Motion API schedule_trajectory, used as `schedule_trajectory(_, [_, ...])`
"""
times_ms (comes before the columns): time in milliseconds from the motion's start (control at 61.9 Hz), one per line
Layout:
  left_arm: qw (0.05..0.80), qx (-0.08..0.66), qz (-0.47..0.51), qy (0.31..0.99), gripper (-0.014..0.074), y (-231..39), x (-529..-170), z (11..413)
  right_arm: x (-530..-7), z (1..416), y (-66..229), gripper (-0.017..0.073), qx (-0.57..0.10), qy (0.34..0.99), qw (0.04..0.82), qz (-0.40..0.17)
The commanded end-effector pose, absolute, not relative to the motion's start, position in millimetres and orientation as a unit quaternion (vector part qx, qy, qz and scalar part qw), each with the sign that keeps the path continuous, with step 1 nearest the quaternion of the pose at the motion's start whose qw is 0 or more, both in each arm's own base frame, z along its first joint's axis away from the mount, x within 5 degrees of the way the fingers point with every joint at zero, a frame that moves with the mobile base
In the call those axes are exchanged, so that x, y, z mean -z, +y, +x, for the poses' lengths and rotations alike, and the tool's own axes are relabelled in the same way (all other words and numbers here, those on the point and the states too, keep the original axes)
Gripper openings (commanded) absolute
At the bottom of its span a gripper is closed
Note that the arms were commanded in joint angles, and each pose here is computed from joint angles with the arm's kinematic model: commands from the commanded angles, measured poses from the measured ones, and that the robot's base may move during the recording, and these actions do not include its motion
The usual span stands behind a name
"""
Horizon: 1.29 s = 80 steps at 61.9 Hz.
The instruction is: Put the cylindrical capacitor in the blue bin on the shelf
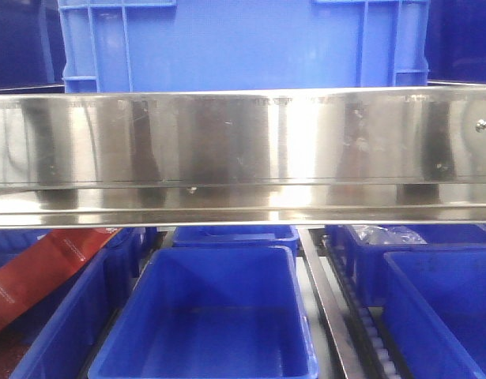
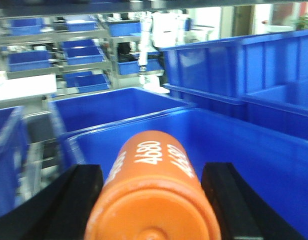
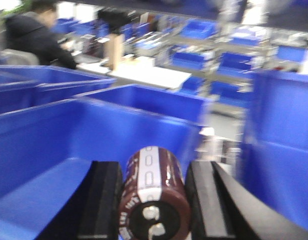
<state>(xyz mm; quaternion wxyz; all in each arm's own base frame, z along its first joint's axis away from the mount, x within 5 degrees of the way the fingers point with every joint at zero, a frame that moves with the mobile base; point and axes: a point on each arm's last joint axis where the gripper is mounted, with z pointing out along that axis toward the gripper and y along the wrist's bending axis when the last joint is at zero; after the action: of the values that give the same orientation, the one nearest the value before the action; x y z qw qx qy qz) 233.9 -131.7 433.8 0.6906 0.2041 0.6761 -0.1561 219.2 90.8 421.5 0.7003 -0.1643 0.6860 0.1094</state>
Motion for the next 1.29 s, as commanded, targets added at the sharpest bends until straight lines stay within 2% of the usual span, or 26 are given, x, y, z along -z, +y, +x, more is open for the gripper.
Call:
schedule_trajectory(0, [0.696, 0.163, 0.211, 0.666, -0.0111, -147.8, -435.7, 248.6, -427.0, 238.3, 112.5, -0.0165, -0.123, 0.678, 0.701, -0.185])
schedule_trajectory(194, [0.669, 0.170, 0.224, 0.689, -0.0111, -173.8, -416.1, 276.2, -416.5, 274.2, 148.6, -0.0162, -0.142, 0.691, 0.678, -0.206])
schedule_trajectory(259, [0.661, 0.177, 0.219, 0.695, -0.0111, -177.6, -411.3, 279.6, -411.6, 282.3, 155.2, -0.0114, -0.147, 0.706, 0.662, -0.204])
schedule_trajectory(323, [0.654, 0.183, 0.213, 0.702, -0.0092, -179.5, -407.1, 282.4, -407.1, 288.2, 160.0, -0.0014, -0.159, 0.721, 0.646, -0.194])
schedule_trajectory(388, [0.649, 0.185, 0.212, 0.707, -0.0020, -180.5, -404.4, 283.9, -403.6, 291.9, 162.4, 0.0123, -0.177, 0.728, 0.638, -0.176])
schedule_trajectory(453, [0.644, 0.187, 0.211, 0.711, 0.0109, -181.1, -402.6, 284.7, -403.2, 292.7, 163.0, 0.0263, -0.189, 0.729, 0.637, -0.164])
schedule_trajectory(534, [0.643, 0.186, 0.211, 0.712, 0.0288, -181.1, -402.2, 284.6, -403.7, 292.8, 163.1, 0.0356, -0.190, 0.727, 0.639, -0.163])
schedule_trajectory(631, [0.642, 0.186, 0.211, 0.713, 0.0449, -181.1, -402.0, 284.6, -403.9, 292.8, 163.1, 0.0347, -0.190, 0.728, 0.639, -0.163])
schedule_trajectory(744, [0.643, 0.187, 0.211, 0.712, 0.0487, -179.4, -405.2, 281.6, -406.7, 290.2, 161.7, 0.0274, -0.190, 0.727, 0.639, -0.163])
schedule_trajectory(841, [0.636, 0.191, 0.213, 0.717, 0.0465, -173.3, -413.9, 270.3, -417.3, 278.2, 155.2, 0.0144, -0.191, 0.727, 0.639, -0.164])
schedule_trajectory(889, [0.630, 0.191, 0.217, 0.720, 0.0434, -169.9, -417.9, 264.1, -422.0, 271.2, 151.4, 0.0048, -0.190, 0.731, 0.635, -0.165])
schedule_trajectory(954, [0.621, 0.192, 0.223, 0.727, 0.0337, -163.7, -424.5, 252.7, -427.9, 261.0, 145.9, -0.0088, -0.188, 0.737, 0.627, -0.167])
schedule_trajectory(986, [0.617, 0.193, 0.226, 0.729, 0.0250, -159.5, -429.2, 245.1, -430.4, 255.2, 142.8, -0.0173, -0.187, 0.743, 0.621, -0.169])
schedule_trajectory(1051, [0.613, 0.194, 0.229, 0.731, 0.0086, -154.3, -434.8, 235.7, -435.7, 247.1, 138.4, -0.0167, -0.187, 0.743, 0.620, -0.170])
schedule_trajectory(1116, [0.614, 0.199, 0.226, 0.729, -0.0118, -149.5, -441.0, 227.5, -442.1, 238.6, 133.7, -0.0167, -0.188, 0.738, 0.625, -0.169])
schedule_trajectory(1277, [0.636, 0.247, 0.185, 0.707, -0.0111, -137.2, -450.5, 205.7, -441.0, 219.4, 122.7, -0.0167, -0.192, 0.716, 0.650, -0.165])
